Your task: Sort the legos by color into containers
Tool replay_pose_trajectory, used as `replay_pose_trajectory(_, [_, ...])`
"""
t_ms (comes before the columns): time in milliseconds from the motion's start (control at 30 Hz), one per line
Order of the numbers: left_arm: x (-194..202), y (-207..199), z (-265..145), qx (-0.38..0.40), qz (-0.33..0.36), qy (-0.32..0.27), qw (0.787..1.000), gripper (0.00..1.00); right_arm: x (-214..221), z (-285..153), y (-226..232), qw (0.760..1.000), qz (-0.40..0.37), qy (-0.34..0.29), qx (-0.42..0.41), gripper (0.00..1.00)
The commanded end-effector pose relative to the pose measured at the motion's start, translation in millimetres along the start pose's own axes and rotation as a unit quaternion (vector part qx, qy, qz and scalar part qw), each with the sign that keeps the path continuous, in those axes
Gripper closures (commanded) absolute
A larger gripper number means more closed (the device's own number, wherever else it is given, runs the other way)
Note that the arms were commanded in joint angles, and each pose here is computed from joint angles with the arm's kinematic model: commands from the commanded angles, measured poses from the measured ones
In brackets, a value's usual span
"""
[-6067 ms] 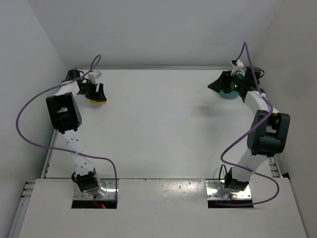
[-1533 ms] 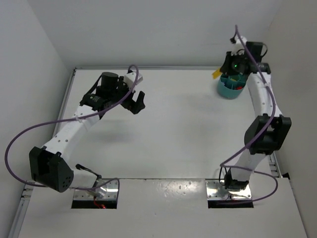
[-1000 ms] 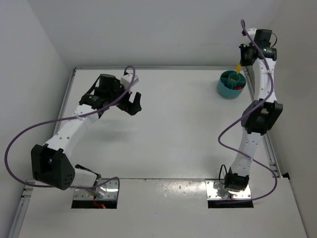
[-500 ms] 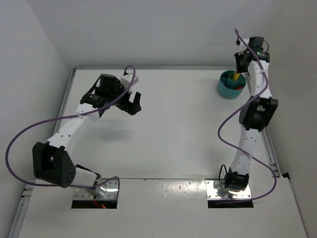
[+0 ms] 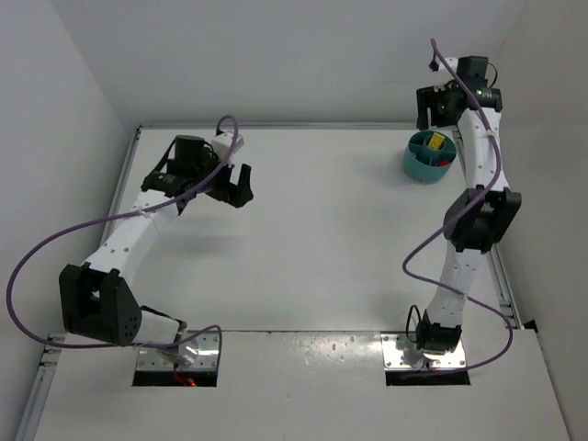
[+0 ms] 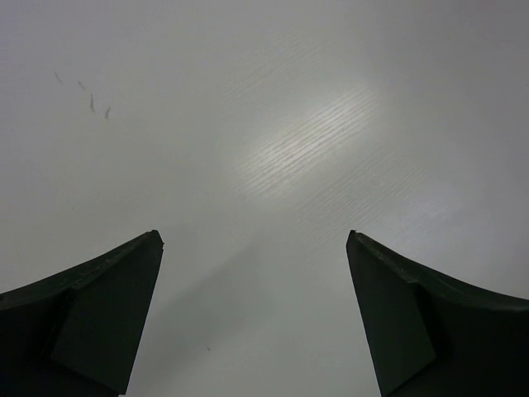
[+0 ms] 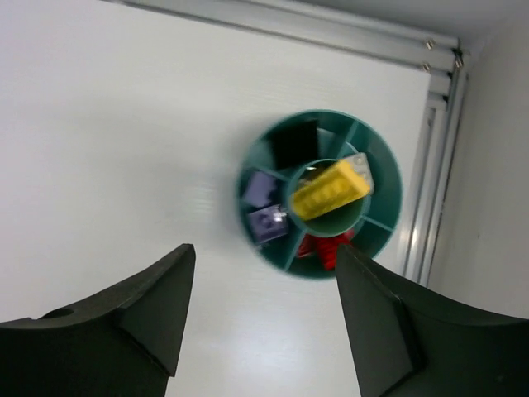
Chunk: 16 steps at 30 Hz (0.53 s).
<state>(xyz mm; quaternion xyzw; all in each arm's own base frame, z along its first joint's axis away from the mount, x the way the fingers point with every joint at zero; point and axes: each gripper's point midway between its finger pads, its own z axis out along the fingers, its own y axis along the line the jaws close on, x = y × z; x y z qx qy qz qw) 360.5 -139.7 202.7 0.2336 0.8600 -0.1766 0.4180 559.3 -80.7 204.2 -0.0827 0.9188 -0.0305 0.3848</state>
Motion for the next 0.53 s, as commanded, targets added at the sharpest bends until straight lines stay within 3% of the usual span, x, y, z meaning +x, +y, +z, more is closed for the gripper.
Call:
replay_pose_trajectory(0, [-16.5,14.7,-9.1,-0.008,-0.032,-0.034,0.999,0.0,-50.7,-112.1,33.8,0.994,-0.009,-0.099,-0.04,0.31])
replay_pose_trajectory(67, [-16.0,23.5,-12.0,-0.015,-0.04,-0.037,0.998,0.0,-37.2,-138.9,35.7,0.994,-0.003,-0.097,-0.048,0.3])
replay_pose_trajectory(167, [-9.1,48.5,-17.7,-0.041,-0.068,-0.033,0.996,0.0,50.1,-117.8,39.2,0.999,0.009,0.006,-0.052,0.3])
replay_pose_trajectory(233, [-6.6,62.1,-25.3,-0.068,-0.076,-0.033,0.994,0.0,67.9,-139.0,42.1,0.999,0.007,-0.001,-0.045,0.29])
replay_pose_trajectory(267, [-8.2,66.6,-30.5,-0.075,-0.079,-0.039,0.993,0.0,97.5,-133.0,52.8,0.998,0.012,0.025,-0.059,0.29])
replay_pose_trajectory(300, [-2.8,76.6,-38.3,-0.091,-0.076,-0.036,0.992,0.0,95.1,-149.5,52.9,0.999,0.01,-0.002,-0.053,0.27])
replay_pose_trajectory(500, [15.2,95.5,-63.0,-0.135,-0.083,-0.038,0.987,0.0,135.6,-160.9,75.5,0.997,0.025,0.01,-0.075,0.22])
